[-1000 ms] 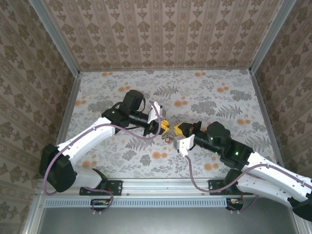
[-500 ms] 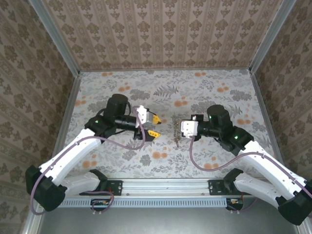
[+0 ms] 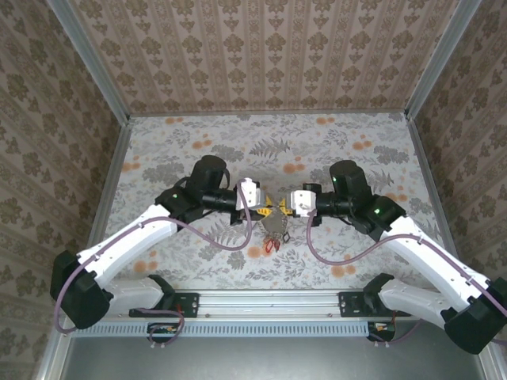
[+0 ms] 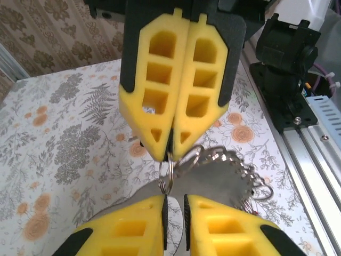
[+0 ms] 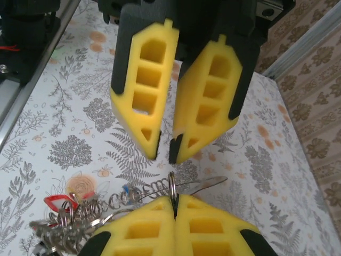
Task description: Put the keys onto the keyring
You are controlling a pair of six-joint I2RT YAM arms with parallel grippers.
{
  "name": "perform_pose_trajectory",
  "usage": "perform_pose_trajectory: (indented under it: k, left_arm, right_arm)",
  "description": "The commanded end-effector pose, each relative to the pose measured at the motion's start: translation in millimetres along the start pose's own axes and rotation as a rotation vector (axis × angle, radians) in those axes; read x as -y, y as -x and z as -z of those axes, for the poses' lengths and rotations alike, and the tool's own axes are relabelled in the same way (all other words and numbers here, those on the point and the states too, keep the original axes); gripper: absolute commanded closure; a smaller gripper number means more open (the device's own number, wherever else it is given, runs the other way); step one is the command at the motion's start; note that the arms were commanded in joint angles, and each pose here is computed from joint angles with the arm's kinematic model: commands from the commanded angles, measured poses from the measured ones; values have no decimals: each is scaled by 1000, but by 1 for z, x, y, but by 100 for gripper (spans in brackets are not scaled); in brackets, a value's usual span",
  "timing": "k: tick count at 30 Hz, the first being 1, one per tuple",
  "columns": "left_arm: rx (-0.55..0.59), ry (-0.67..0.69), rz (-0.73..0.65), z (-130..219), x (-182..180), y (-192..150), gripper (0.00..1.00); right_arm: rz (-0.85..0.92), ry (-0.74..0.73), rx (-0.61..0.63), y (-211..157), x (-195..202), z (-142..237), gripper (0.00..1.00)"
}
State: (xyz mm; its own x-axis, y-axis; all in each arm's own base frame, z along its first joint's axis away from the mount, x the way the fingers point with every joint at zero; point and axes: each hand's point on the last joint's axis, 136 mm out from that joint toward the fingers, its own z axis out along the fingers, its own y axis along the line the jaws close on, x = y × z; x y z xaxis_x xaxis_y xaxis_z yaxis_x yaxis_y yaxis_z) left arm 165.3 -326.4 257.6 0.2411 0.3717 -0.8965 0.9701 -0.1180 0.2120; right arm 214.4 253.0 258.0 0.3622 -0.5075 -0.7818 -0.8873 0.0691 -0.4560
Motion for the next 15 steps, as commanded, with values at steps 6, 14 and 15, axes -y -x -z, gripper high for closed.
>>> perform_pose_trajectory:
  k: [6,14,15]
  left_arm:
    - [24,37,-82,-1,-7,13,76]
    - [14,13,-95,-10,-6,12,86]
    - [16,16,-99,-10,-7,14,90]
  right_arm:
    - [-14,-10,76,26,13,4,100]
    - [-27,-13,80,26,16,0,100]
    - [-26,-11,80,27,15,0,100]
